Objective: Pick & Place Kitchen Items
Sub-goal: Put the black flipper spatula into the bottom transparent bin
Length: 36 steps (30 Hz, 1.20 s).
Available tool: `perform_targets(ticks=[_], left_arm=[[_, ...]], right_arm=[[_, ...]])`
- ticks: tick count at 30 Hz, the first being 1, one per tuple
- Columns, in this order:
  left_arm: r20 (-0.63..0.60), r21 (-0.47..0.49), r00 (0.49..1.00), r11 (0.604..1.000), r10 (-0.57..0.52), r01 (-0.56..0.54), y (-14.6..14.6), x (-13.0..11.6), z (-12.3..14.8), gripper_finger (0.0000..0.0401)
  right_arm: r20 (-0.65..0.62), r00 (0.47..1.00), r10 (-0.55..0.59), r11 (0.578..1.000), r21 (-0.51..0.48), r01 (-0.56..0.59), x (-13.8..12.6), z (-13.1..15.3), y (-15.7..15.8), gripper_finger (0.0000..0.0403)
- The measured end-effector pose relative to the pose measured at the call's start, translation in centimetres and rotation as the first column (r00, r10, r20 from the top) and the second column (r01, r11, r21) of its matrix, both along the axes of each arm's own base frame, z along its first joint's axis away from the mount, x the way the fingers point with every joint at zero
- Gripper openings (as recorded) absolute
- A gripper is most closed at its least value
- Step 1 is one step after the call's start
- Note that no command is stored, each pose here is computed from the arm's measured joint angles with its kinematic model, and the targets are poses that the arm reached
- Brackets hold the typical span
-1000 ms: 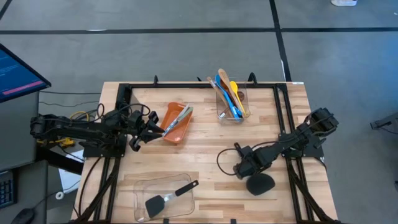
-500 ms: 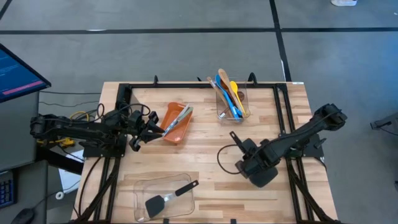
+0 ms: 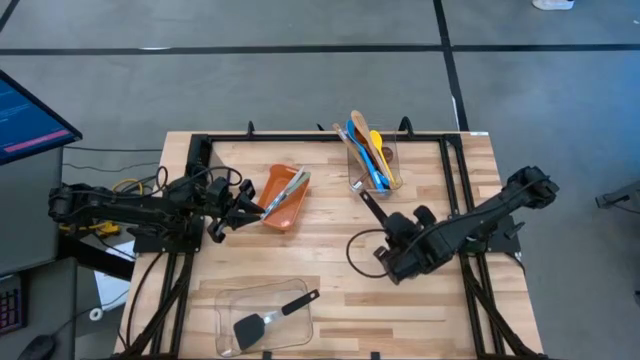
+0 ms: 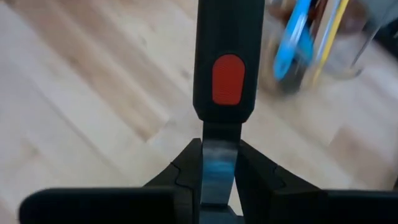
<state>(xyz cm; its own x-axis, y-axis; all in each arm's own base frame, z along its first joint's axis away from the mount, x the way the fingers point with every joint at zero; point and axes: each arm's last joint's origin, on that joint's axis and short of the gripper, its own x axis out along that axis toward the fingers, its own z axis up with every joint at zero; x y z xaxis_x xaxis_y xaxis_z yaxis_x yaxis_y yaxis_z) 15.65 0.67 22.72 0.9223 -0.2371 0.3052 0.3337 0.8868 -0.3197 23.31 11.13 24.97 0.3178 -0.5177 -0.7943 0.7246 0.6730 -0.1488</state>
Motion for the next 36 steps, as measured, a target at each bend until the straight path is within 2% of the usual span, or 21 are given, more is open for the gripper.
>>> perform_targets(ticks=[6,11,15,19,22,24,28,29,33,36], left_arm=[[-0.001,-0.005,1.000,1.000,-0.002,0.002,0.0,0.0,0.0,0.0090],[-0.015,-0.069,1.000,0.998,-0.007,0.006,0.0,0.0,0.0,0.0090],[-0.029,-0.165,0.999,0.986,0.023,-0.028,0.2,0.0,0.0,0.0090],[-0.036,-0.233,0.997,0.970,0.063,-0.069,0.4,0.1,0.1,0.0090],[-0.040,-0.267,0.997,0.961,0.069,-0.077,0.4,0.1,0.0,0.0090],[-0.049,-0.281,0.997,0.957,0.058,-0.069,0.4,0.2,-0.1,0.0090],[-0.061,-0.299,0.997,0.952,0.044,-0.060,-0.1,0.8,-0.4,0.0090],[-0.057,-0.303,0.997,0.951,0.043,-0.059,-0.3,1.0,-0.4,0.0090],[-0.086,-0.297,0.996,0.954,0.019,-0.044,-0.9,2.5,-0.2,0.0090],[-0.105,-0.229,0.994,0.972,0.017,-0.041,-1.5,3.9,0.0,0.0090]], right_arm=[[0.023,0.998,0.054,0.985,-0.165,-0.049,0.2,0.3,-0.5,0.0061],[0.039,0.993,0.108,0.934,-0.347,-0.088,0.4,0.7,-0.7,0.0061],[0.052,0.988,0.147,0.851,-0.515,-0.100,0.6,1.2,-0.9,0.0061],[0.042,0.982,0.186,0.718,-0.688,-0.107,1.2,1.1,-0.7,0.0061],[0.027,0.982,0.189,0.654,-0.749,-0.105,2.0,0.9,-0.6,0.0061],[-0.024,0.982,0.186,0.632,-0.763,-0.139,2.5,0.2,-0.6,0.0061],[-0.046,0.983,0.176,0.631,-0.762,-0.148,3.1,-0.5,-0.7,0.0061],[-0.070,0.981,0.180,0.641,-0.748,-0.171,3.0,-0.8,-0.7,0.0061],[-0.037,0.981,0.193,0.712,-0.682,-0.166,3.4,-0.8,-0.6,0.0061],[-0.049,0.973,0.226,0.732,-0.651,-0.203,3.9,-0.7,-0.2,0.0061]])
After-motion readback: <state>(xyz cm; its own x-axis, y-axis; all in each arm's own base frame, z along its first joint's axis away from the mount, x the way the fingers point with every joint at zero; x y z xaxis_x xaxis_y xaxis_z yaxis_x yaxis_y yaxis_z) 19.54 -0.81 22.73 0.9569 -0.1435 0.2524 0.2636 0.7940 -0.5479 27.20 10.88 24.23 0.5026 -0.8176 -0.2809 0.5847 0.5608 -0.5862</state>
